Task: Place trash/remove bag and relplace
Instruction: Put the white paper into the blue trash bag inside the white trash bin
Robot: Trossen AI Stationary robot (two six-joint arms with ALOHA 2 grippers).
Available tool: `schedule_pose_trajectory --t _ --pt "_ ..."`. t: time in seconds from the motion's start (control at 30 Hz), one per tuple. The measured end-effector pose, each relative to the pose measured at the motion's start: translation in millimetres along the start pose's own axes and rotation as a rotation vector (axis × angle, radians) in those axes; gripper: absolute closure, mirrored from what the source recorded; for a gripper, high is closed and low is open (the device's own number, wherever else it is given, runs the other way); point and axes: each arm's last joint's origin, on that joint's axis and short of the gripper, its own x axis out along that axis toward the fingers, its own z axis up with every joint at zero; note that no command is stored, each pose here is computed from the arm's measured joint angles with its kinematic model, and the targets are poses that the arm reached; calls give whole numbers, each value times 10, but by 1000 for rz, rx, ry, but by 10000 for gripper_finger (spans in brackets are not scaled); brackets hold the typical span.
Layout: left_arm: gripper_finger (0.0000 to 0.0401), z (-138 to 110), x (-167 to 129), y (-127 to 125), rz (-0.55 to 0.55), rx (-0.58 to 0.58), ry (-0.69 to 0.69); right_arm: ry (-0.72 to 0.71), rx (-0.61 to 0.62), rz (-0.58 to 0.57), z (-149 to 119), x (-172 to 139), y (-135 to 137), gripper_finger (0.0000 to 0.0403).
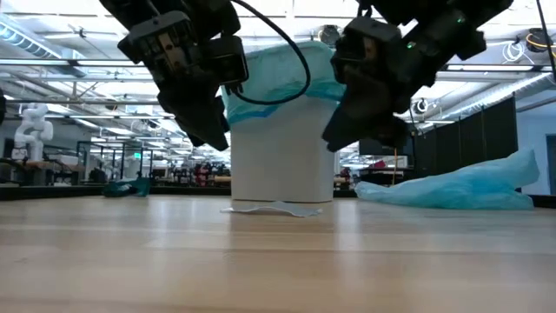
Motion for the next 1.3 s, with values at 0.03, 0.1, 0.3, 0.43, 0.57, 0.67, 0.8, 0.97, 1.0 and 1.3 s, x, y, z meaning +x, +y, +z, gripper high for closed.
schedule_pose_trajectory --t 0.03,0.1,0.3,0.43,0.57,0.67,0.8,0.97,1.0,1.3 --pt "401 5 -4 10 2 2 -4 -11 -13 6 5 34 -3 299" --pt "401 12 -13 34 8 -2 -9 -45 -44 27 26 106 -6 299" --pt "401 22 -41 105 25 -2 -13 -75 -126 70 18 304 -44 279" --pt "401 20 -46 118 26 -1 -11 -27 -127 29 -60 432 -134 246" --pt "401 21 -46 118 36 0 -13 10 -98 24 -121 550 -211 219" --pt "401 22 -46 120 39 -2 -15 25 -66 8 -155 614 -262 209" --pt "401 21 -46 121 40 -2 -14 -8 -59 19 -128 662 -291 207" --pt "401 19 -46 120 41 -6 -11 -29 -48 21 -105 692 -325 206" --pt "401 16 -46 121 41 -10 -8 -29 -40 21 -103 689 -324 206" --pt "401 -48 -36 130 51 -21 36 -73 36 49 16 528 -241 206"
